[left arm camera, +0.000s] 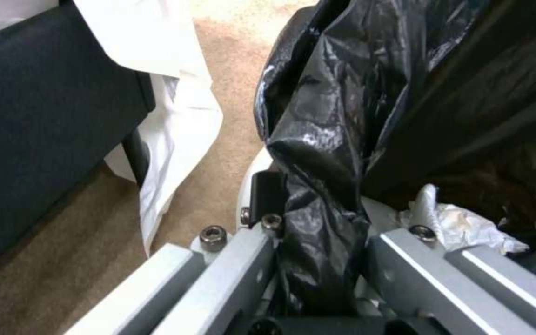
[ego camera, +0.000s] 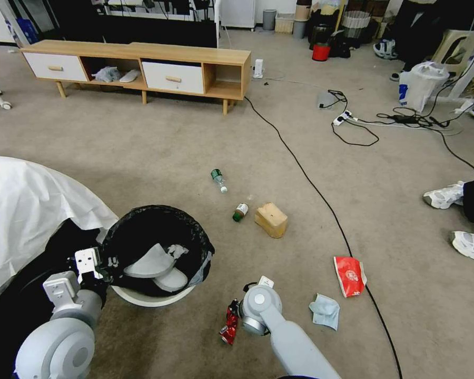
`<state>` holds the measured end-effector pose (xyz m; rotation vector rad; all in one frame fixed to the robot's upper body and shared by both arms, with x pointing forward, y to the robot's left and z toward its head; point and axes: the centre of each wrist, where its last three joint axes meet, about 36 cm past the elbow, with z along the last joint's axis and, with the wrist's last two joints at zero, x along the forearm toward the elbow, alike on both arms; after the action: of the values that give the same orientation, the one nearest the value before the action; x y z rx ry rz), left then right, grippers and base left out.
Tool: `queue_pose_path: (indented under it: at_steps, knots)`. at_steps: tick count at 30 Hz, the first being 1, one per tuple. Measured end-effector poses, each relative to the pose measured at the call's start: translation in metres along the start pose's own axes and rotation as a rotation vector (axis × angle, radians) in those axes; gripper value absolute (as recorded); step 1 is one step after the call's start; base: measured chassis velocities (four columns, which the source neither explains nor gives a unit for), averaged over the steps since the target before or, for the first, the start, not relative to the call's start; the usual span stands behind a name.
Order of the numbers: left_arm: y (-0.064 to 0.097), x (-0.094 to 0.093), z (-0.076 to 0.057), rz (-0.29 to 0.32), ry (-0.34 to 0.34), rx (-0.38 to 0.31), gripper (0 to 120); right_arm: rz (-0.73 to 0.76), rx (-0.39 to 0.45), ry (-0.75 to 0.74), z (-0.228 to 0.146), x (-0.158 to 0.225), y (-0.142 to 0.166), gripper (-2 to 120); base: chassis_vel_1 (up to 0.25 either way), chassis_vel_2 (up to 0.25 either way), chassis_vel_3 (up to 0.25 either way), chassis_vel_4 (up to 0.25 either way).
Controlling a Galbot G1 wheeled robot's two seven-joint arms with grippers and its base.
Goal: Pick up the trash bin and place the garbage on the floor into it.
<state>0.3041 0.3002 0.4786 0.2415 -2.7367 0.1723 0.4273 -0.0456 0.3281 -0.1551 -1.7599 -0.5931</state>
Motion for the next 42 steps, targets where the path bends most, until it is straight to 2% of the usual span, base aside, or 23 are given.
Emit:
queue_pose_path:
  at_steps: [14,32,42]
  knots:
    - [-0.005,-0.002,0.001,0.027,0.005,-0.009,1,-0.020,0.019,-0.042,-0.008,0.031,-0.008,0,0.000,0.000,0.000,0.000]
    - [-0.012,-0.013,0.004,0.057,0.020,-0.023,1,-0.062,0.041,-0.099,-0.020,0.077,-0.028,0,0.000,0.000,0.000,0.000]
    - [-0.018,-0.021,0.013,0.079,0.052,-0.040,1,-0.040,0.096,-0.217,-0.055,0.124,-0.080,0,0.000,0.000,0.000,0.000]
